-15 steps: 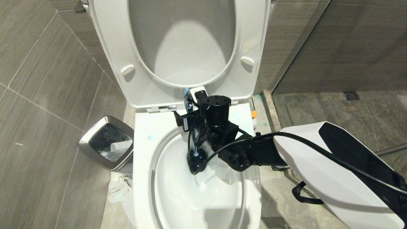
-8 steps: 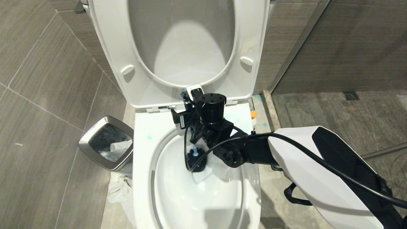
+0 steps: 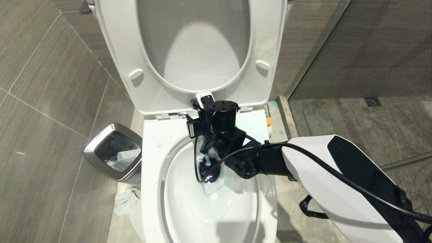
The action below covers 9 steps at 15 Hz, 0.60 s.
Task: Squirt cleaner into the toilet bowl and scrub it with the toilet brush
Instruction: Scrub the toilet bowl
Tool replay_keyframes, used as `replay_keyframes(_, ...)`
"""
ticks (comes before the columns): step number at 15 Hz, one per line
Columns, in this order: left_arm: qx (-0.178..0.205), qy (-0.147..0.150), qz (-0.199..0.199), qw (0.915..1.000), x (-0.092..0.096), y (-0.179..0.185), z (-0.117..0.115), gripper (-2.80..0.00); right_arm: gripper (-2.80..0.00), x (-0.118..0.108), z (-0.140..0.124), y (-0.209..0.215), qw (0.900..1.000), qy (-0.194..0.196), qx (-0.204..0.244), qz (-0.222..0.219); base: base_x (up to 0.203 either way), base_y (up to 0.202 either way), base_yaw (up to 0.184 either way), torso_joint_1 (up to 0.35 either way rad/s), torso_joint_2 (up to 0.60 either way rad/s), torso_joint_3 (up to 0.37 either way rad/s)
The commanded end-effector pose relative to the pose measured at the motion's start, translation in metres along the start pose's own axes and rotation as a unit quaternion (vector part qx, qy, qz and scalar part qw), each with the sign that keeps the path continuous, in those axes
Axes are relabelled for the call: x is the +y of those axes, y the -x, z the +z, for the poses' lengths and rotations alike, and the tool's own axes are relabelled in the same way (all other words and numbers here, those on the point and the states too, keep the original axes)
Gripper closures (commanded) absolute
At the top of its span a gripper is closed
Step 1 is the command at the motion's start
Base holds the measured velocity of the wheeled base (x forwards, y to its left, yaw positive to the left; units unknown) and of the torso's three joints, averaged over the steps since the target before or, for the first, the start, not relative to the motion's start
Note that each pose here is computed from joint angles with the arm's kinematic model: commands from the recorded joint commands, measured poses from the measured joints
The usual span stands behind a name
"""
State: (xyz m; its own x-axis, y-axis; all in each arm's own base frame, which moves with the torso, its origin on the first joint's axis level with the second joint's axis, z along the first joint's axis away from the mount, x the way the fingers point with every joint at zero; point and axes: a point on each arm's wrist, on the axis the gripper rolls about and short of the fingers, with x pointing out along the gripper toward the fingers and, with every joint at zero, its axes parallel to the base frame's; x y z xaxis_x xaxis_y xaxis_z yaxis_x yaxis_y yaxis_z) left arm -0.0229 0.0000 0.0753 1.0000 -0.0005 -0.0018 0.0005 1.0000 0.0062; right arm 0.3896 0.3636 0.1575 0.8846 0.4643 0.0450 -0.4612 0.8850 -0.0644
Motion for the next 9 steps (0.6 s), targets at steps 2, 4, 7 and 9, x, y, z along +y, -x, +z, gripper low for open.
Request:
replay_keyframes(2,0.001,0.0,0.0,1.0,0.0,0.0,0.0,0.0,0.0,-0.001,0.003,0.0,1.0,-0.002,-0.006,-0.005,0.0,0.0,0.0,0.0,0.0,0.0)
replay_keyframes(4,0.001,0.0,0.0,1.0,0.0,0.0,0.0,0.0,0.0,-0.002,0.007,0.001,1.0,-0.005,-0.009,-0.005,0.0,0.0,0.0,0.0,0.0,0.0)
replay_keyframes(7,0.001,0.0,0.0,1.0,0.0,0.0,0.0,0.0,0.0,-0.003,0.023,0.006,1.0,-0.011,-0.023,-0.005,0.0,0.0,0.0,0.0,0.0,0.0)
replay_keyframes(9,0.001,0.0,0.0,1.0,0.0,0.0,0.0,0.0,0.0,-0.003,0.04,0.015,0.999,-0.013,-0.034,-0.007,0.0,0.0,0.0,0.0,0.0,0.0)
